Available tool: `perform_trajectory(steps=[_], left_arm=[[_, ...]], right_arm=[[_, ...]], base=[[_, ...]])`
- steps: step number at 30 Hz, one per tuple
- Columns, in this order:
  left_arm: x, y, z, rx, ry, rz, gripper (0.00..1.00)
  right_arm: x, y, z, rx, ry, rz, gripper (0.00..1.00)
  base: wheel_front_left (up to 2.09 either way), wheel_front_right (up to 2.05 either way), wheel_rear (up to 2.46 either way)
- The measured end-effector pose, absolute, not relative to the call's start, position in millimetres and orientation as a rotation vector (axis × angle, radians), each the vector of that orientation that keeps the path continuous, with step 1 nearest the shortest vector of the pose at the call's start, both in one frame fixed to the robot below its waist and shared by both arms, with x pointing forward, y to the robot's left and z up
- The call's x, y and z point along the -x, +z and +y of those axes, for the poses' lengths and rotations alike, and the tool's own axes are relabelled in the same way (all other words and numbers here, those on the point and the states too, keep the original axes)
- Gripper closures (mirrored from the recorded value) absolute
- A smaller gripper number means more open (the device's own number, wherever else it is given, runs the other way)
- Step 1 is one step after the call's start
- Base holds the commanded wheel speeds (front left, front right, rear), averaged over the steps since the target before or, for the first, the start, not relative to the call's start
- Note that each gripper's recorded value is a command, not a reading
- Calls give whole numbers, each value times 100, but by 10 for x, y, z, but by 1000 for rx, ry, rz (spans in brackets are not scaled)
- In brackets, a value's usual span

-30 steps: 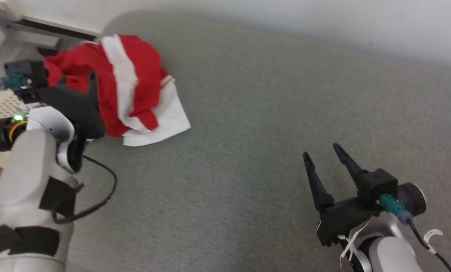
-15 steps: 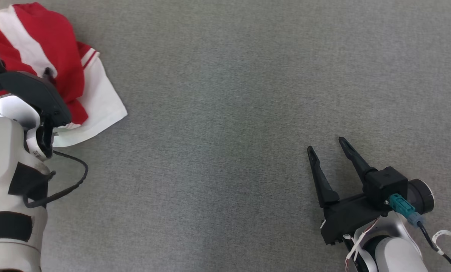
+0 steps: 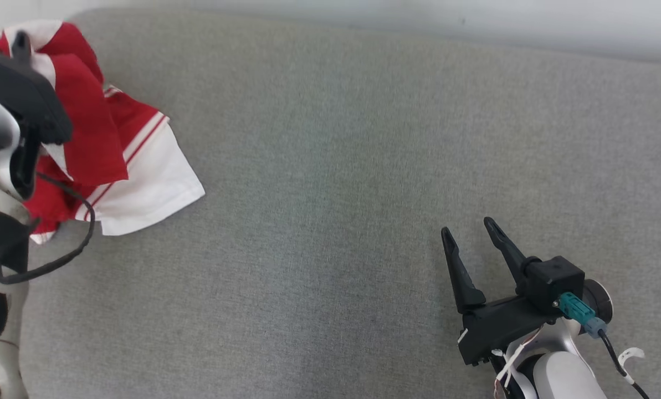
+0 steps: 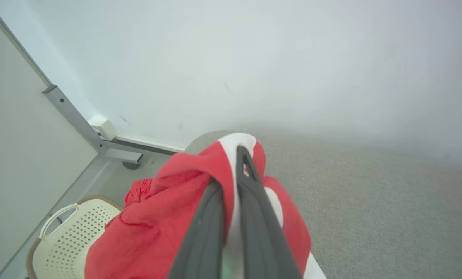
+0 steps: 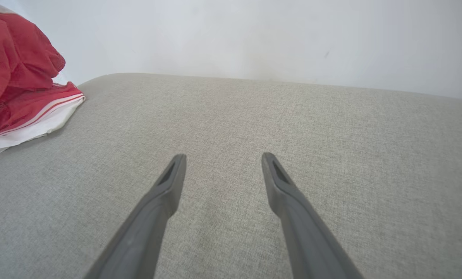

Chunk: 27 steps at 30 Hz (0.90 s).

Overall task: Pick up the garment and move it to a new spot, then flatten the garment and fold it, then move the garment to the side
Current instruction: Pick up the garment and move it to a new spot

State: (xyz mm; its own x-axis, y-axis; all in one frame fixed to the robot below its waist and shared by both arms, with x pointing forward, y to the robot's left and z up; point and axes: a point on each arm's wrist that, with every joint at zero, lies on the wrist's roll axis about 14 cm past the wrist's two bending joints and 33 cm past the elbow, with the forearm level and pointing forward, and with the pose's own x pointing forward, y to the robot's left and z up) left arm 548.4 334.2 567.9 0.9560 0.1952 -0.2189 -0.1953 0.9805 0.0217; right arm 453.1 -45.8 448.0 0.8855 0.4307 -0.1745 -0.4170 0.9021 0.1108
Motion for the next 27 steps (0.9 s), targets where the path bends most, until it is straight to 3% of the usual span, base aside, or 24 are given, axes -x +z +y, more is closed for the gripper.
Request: perform_trajectory(steps=[1,5,10,13,17,27], left_arm=[[-5459,6147,3263,-23,162,122,100],[-5384,6769,3060,-53,99,-12,100],[-5272,7470,2410,-42,-62,-191,100],[-5249,7605,2096,-29,-141,-233,100],[-5171,7671,1217,10,-356,-274,100],[-5021,7089,-128,97,-664,-185,100]], right_arm=[[-4508,4633,-500,-84,426,156,0],[-4455,4821,-594,-111,398,104,0],[-4297,4950,-849,-127,328,70,0],[-4248,4985,-972,-127,296,60,0],[-4112,5055,-1350,-118,194,39,0],[-3804,5126,-2038,-102,1,21,0]], base=[[0,0,0],[0,0,0],[0,0,0],[0,0,0],[0,0,0],[0,0,0]])
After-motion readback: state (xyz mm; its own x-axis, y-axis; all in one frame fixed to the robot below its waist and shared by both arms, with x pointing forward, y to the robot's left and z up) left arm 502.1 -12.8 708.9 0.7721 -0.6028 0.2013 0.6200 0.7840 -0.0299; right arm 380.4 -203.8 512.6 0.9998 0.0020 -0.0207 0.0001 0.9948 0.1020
